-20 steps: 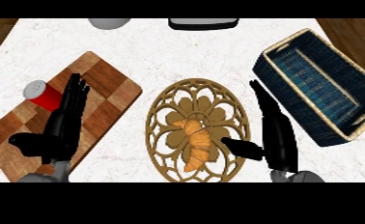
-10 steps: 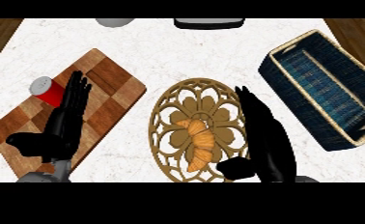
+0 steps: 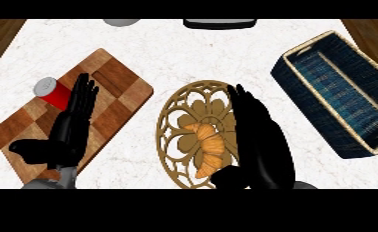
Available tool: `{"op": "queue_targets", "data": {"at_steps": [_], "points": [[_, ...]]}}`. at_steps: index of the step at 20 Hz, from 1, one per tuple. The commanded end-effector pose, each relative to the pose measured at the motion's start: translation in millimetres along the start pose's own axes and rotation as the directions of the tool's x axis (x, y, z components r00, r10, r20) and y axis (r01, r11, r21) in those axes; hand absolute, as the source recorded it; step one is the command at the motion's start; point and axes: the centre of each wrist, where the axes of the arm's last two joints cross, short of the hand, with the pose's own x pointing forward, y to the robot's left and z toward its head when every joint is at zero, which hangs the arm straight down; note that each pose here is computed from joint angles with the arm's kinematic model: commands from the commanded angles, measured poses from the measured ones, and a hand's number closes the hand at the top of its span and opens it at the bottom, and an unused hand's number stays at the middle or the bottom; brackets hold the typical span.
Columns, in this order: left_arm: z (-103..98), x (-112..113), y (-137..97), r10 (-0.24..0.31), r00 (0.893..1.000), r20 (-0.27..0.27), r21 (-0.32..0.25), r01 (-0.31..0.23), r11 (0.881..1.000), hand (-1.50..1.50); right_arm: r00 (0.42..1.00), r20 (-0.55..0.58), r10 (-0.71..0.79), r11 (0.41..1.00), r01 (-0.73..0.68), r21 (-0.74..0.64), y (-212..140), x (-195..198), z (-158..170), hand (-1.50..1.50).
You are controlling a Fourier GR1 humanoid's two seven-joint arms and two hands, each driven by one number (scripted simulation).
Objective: Pick the croissant from the placemat and place it in the basket
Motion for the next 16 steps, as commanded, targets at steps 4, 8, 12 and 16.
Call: {"op": "queue_targets", "data": {"at_steps": [4,8,12,16], "points": [[-1.2,9.0,6.3,-0.004,1.000,0.011,0.023,0.004,1.000,0.00,0.965,-0.243,0.103,0.995,-0.097,0.037,-1.4,18.7,2.8,-1.50],[1.9,0.2,2.6,-0.005,1.000,-0.008,-0.003,0.005,1.000,0.00,0.959,-0.267,0.093,0.996,-0.088,0.033,2.2,27.7,3.4,-1.50],[-7.1,14.2,0.2,0.006,1.000,0.007,-0.010,-0.005,1.000,0.00,0.962,-0.256,0.094,0.995,-0.087,0.040,21.2,31.9,16.7,-1.50],[-3.6,5.1,-10.0,0.001,1.000,0.012,-0.031,-0.001,1.000,0.00,0.969,-0.235,0.080,0.997,-0.075,0.030,21.6,40.0,11.1,-1.50]]}}
